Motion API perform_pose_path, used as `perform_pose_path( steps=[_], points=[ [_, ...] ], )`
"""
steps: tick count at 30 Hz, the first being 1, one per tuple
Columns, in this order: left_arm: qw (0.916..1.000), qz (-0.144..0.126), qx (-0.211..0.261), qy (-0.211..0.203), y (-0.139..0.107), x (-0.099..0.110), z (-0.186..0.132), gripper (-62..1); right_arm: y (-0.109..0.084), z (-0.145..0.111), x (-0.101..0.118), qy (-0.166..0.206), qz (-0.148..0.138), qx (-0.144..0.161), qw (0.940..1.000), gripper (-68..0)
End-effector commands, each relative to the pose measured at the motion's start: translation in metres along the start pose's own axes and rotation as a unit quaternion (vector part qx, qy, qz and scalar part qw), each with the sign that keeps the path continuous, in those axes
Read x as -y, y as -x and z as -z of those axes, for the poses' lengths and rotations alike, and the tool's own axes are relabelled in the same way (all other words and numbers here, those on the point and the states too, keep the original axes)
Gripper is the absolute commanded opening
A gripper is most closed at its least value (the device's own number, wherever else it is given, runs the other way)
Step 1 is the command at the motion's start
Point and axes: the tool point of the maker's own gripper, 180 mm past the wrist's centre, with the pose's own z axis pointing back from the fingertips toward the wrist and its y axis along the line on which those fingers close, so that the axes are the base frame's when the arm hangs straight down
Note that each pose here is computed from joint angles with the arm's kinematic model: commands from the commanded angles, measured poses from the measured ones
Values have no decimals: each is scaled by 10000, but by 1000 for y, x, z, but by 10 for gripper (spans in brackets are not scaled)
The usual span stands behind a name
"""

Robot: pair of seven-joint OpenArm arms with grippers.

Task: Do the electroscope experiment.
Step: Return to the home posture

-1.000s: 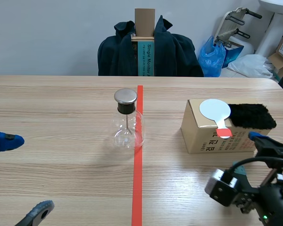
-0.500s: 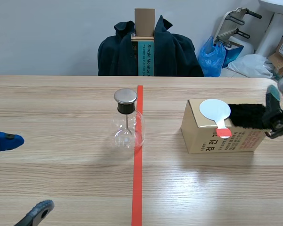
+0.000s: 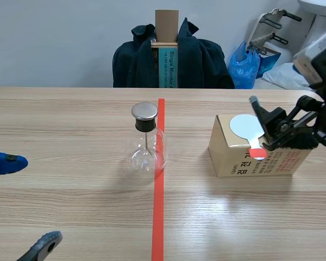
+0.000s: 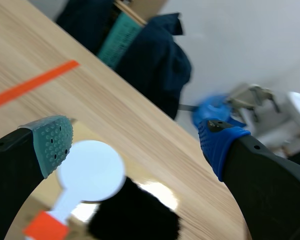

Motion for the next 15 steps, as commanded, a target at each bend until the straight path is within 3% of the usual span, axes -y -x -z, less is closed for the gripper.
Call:
perform_pose_path(
  steps=[1, 5, 10, 13, 15],
  points=[
    [9998, 27, 169, -65, -9, -3, 2, 14, -23, 2, 11, 21, 54, 343, 9994, -163],
    [9998, 28, 166, -64, -9, -3, 2, 14, -49, 0, 6, -336, 385, 774, 9957, -163],
    [9999, 32, 131, -63, -7, -3, 2, 14, -70, -3, 15, -308, 772, 1214, 9891, -163],
    [9999, 32, 128, -61, -7, -3, 2, 14, -70, -3, 20, -216, 1264, 1225, 9841, -163],
    [9999, 32, 130, -61, -7, -3, 2, 14, -63, -1, 23, -134, 1530, 1027, 9828, -163]
  ],
)
